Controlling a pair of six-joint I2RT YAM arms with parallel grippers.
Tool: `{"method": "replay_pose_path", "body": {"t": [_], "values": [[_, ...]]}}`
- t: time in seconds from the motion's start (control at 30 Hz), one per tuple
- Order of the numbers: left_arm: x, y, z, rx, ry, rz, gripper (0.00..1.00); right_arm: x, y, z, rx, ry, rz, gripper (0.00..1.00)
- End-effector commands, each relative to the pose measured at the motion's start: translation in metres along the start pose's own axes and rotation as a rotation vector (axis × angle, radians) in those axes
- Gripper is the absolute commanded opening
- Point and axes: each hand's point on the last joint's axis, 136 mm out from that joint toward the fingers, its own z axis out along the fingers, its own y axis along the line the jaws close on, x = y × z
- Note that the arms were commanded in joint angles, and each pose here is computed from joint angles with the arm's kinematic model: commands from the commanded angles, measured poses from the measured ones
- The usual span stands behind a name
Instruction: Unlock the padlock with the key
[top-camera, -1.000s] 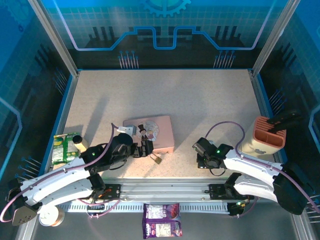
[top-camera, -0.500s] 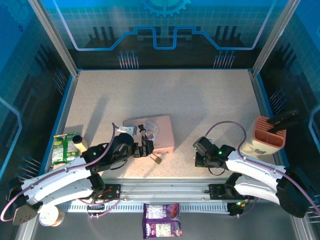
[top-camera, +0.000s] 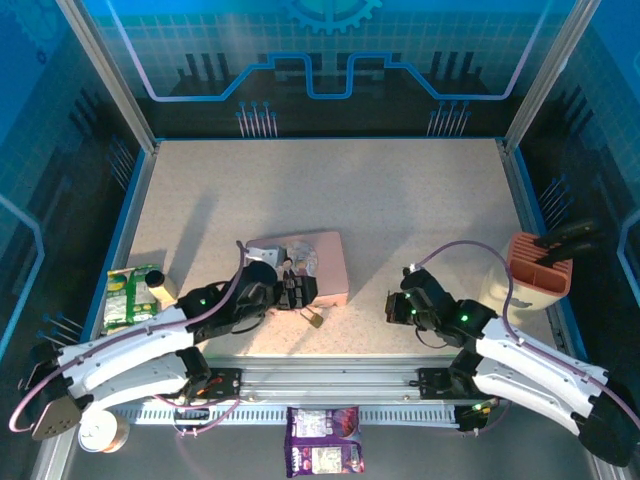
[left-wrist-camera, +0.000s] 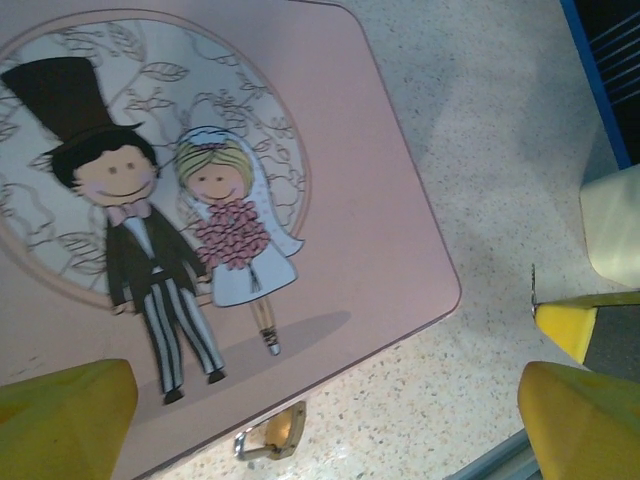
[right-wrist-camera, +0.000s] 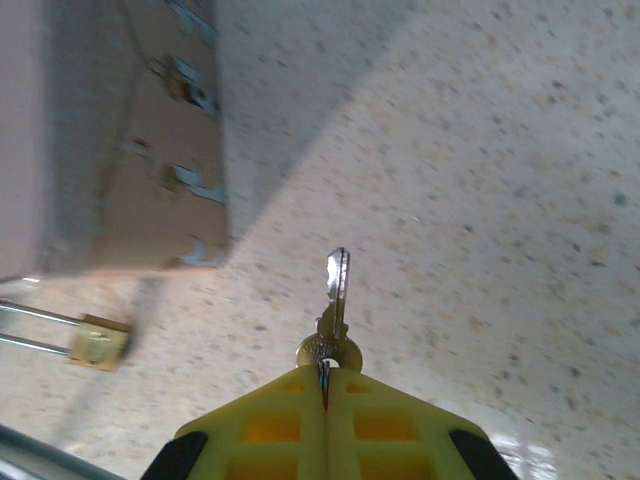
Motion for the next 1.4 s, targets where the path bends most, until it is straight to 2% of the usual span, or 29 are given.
{"method": "replay_pose_path", "body": {"t": [0.0,0.17,0.3,0.6,0.83,1.37], "values": [[-0.02,-0.041,-0.002,0.135,-0.037,0.025,0.97,-0.014,0.024,-0.008,-0.11,-0.069,-0.007,0.0],[-0.024,-0.063,0.007,0.192,-0.011,0.018,0.9,-0.022,0.046,-0.013,-0.205,-0.142,-0.15,0.0],[-0.025,-0.078,0.01,0.239,0.015,0.002,0.86,-0.021,0.078,-0.022,-0.31,-0.203,-0.346,0.0],[-0.024,-0.082,0.007,0.217,0.067,-0.031,0.78,-0.014,0.111,-0.031,-0.397,-0.34,-0.652,0.0],[-0.023,-0.091,0.005,0.255,0.09,-0.048,0.73,-0.017,0.131,-0.036,-0.406,-0.4,-0.741,0.0],[-0.015,-0.099,0.015,0.266,0.153,-0.022,0.46,-0.019,0.154,-0.041,-0.421,-0.444,-0.781,0.0]]}}
